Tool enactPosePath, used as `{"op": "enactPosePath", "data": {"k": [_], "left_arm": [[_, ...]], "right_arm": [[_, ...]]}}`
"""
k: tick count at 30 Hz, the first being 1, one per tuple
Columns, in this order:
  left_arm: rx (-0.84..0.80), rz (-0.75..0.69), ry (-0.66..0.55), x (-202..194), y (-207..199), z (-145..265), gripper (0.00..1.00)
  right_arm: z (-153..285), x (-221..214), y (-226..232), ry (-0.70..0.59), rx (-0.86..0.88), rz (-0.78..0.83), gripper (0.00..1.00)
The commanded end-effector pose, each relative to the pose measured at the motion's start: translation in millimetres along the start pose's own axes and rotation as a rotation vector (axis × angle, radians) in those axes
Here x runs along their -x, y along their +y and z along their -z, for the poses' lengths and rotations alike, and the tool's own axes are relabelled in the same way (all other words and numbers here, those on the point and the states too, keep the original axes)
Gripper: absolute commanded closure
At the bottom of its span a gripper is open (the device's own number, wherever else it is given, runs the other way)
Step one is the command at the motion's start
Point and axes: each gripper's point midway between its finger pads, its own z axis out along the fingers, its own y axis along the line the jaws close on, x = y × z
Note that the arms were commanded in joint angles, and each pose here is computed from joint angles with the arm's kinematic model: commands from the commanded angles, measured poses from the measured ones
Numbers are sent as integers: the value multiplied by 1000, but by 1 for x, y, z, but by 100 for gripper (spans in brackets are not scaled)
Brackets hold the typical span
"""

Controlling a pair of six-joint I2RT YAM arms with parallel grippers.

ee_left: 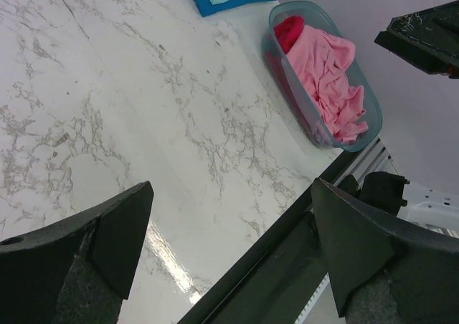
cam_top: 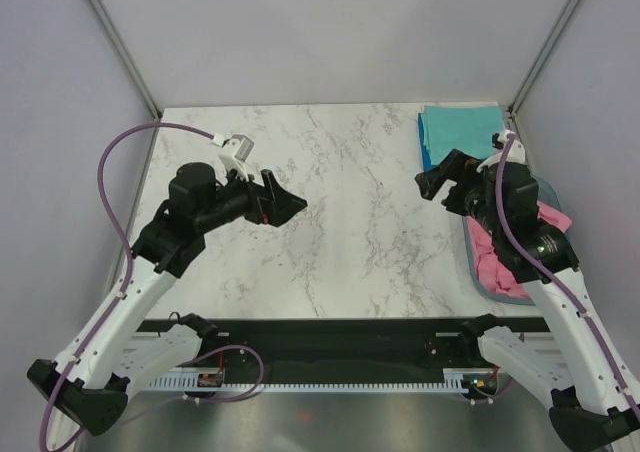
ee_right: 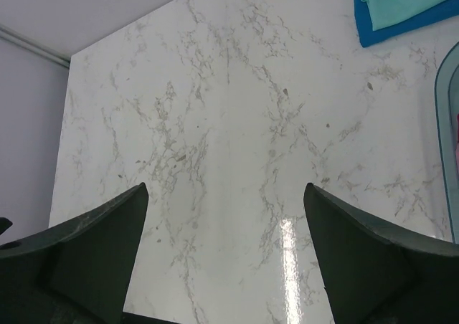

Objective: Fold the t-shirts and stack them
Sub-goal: Grab the tshirt from the pile

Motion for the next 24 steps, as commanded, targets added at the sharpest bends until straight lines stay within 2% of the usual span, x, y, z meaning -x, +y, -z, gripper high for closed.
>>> {"op": "enactPosePath", "data": {"k": [1, 5, 9, 12, 14, 19, 24], "left_arm": [[7, -54, -39, 6, 2, 4, 0], [79, -71, -9, -6, 22, 1, 0], [89, -56, 54, -25, 30, -6, 0], [83, -46, 86, -34, 31, -5, 0], [81, -49, 100, -38, 31, -2, 0], [100, -57, 99, -40, 34, 2, 0], [104, -48, 111, -43, 35, 1, 0]], "right_arm": [[-1, 7, -9, -35, -63, -45, 2], [-11, 10, -33, -62, -214, -90, 2], [-25, 14, -83, -124, -514, -126, 2], [-45, 15, -103, -95, -642, -115, 2], [-54, 17, -132, -98, -757, -124, 2], [-38, 16, -223, -136, -1060, -221, 2], [-28, 12, -278, -126, -1206, -231, 5]]}}
